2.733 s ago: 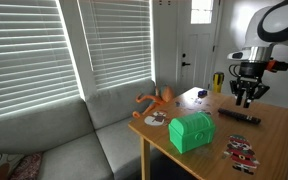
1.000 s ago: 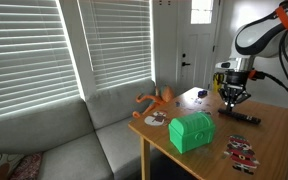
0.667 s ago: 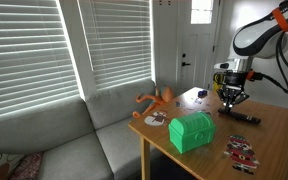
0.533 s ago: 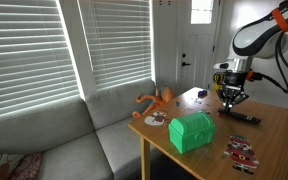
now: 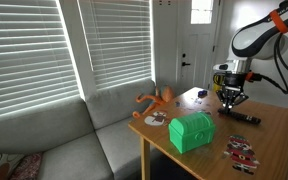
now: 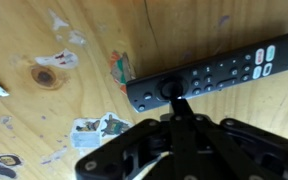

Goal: Press the button in the middle of the ring on the black remote

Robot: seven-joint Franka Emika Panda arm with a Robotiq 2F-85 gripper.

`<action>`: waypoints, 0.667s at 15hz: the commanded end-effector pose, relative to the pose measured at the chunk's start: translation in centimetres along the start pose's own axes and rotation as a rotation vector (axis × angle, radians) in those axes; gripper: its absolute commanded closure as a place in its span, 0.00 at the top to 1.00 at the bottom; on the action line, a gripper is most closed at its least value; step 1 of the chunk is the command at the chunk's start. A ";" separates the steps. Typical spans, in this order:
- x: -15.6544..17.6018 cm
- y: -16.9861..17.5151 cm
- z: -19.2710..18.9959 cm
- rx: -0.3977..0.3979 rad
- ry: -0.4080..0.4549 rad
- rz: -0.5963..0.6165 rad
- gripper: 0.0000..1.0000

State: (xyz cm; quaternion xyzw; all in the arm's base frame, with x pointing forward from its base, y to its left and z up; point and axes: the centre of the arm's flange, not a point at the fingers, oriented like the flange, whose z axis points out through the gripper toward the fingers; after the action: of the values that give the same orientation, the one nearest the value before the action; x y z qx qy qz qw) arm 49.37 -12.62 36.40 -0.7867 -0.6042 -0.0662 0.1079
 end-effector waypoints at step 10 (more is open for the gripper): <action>-0.2 0.9 0.4 -0.004 0.013 -0.020 0.00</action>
State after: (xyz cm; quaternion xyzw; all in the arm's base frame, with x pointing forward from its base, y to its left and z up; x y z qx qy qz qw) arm 49.47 -12.49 36.26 -0.7859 -0.6053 -0.0649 0.1087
